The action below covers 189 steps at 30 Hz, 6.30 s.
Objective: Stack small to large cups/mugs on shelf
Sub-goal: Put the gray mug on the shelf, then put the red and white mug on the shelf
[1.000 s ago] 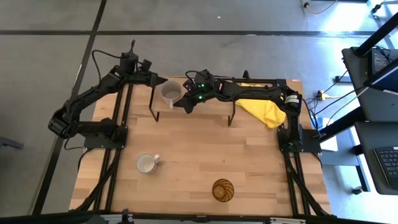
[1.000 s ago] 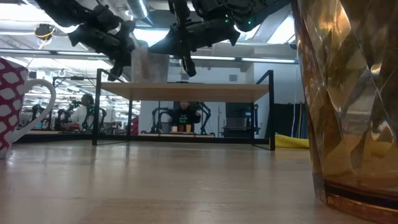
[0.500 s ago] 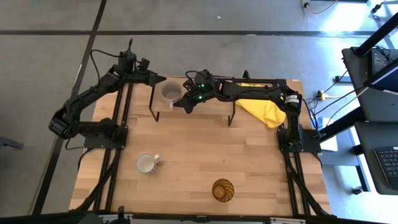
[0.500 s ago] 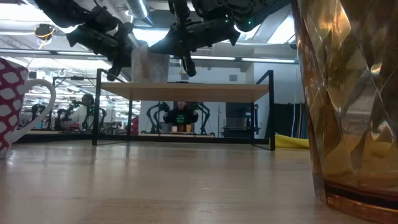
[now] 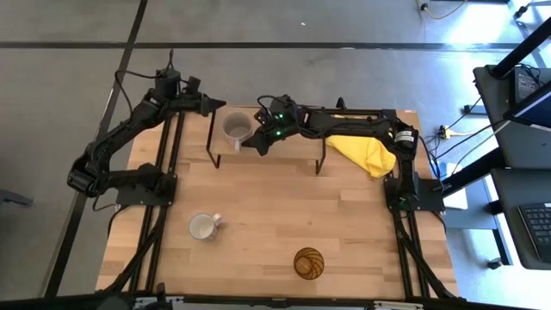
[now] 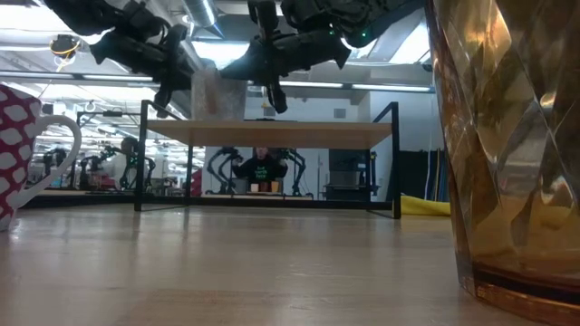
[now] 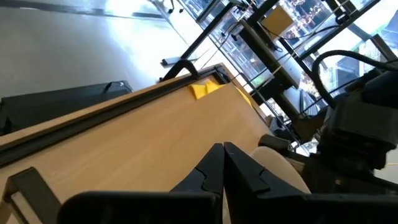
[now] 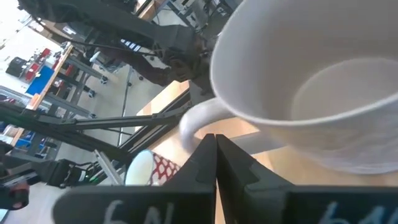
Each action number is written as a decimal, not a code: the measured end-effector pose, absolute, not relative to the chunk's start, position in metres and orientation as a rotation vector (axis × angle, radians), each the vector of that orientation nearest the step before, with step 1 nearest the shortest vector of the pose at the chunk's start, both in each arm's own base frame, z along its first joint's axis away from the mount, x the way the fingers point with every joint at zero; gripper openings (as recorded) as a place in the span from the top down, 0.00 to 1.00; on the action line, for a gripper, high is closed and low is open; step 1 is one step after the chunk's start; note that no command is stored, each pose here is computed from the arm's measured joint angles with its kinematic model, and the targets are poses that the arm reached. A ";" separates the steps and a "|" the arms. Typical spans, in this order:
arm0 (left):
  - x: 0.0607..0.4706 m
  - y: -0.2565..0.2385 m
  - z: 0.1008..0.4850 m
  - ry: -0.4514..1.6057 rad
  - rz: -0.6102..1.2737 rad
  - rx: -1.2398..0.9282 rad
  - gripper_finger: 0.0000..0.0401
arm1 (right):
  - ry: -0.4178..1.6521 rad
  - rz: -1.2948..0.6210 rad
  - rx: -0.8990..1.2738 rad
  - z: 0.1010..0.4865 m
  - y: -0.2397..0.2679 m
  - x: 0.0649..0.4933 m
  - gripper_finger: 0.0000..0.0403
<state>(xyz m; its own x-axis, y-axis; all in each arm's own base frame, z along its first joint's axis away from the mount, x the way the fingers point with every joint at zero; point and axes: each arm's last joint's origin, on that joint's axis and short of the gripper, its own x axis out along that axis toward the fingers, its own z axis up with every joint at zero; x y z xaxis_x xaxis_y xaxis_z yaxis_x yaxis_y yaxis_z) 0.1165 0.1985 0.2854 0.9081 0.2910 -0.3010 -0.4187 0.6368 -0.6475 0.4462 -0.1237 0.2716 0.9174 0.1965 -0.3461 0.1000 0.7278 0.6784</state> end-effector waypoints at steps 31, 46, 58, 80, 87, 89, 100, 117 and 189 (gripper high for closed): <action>0.130 0.190 0.290 0.175 0.329 -0.744 1.00 | 0.383 0.029 0.732 0.273 -0.136 0.443 0.99; 0.125 0.185 0.274 0.305 0.436 -0.823 1.00 | 0.395 0.075 0.741 0.274 -0.130 0.445 0.99; 0.134 0.180 0.275 0.318 0.406 -0.788 1.00 | 0.375 0.069 0.753 0.275 -0.131 0.446 0.99; 0.120 0.186 0.288 0.224 0.442 -0.715 0.99 | 0.287 0.171 0.718 0.286 -0.126 0.449 0.97; 0.102 0.162 0.315 0.121 0.441 -0.635 1.00 | 0.126 0.402 0.654 0.315 -0.120 0.451 0.91; 0.095 0.149 0.321 0.111 0.440 -0.627 1.00 | 0.117 0.461 0.642 0.326 -0.119 0.451 0.90; 0.051 0.042 0.328 0.140 0.270 -0.696 0.99 | 0.109 0.695 0.445 0.388 -0.072 0.456 0.89; 0.013 -0.031 0.417 -0.189 0.110 -0.496 1.00 | 0.341 -0.046 0.079 0.475 -0.033 0.398 0.89; -0.067 -0.139 0.395 0.081 0.847 0.009 1.00 | -0.175 -0.492 0.534 0.428 0.102 0.477 0.89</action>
<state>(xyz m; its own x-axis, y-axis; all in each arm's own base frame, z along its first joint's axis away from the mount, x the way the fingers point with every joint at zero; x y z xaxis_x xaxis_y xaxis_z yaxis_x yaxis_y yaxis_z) -0.0668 -0.1385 0.3951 0.6592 0.7489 -0.0678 -0.7482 0.6622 0.0401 0.4767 0.1023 0.4282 0.8696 -0.4925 0.0340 0.4031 0.7481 0.5271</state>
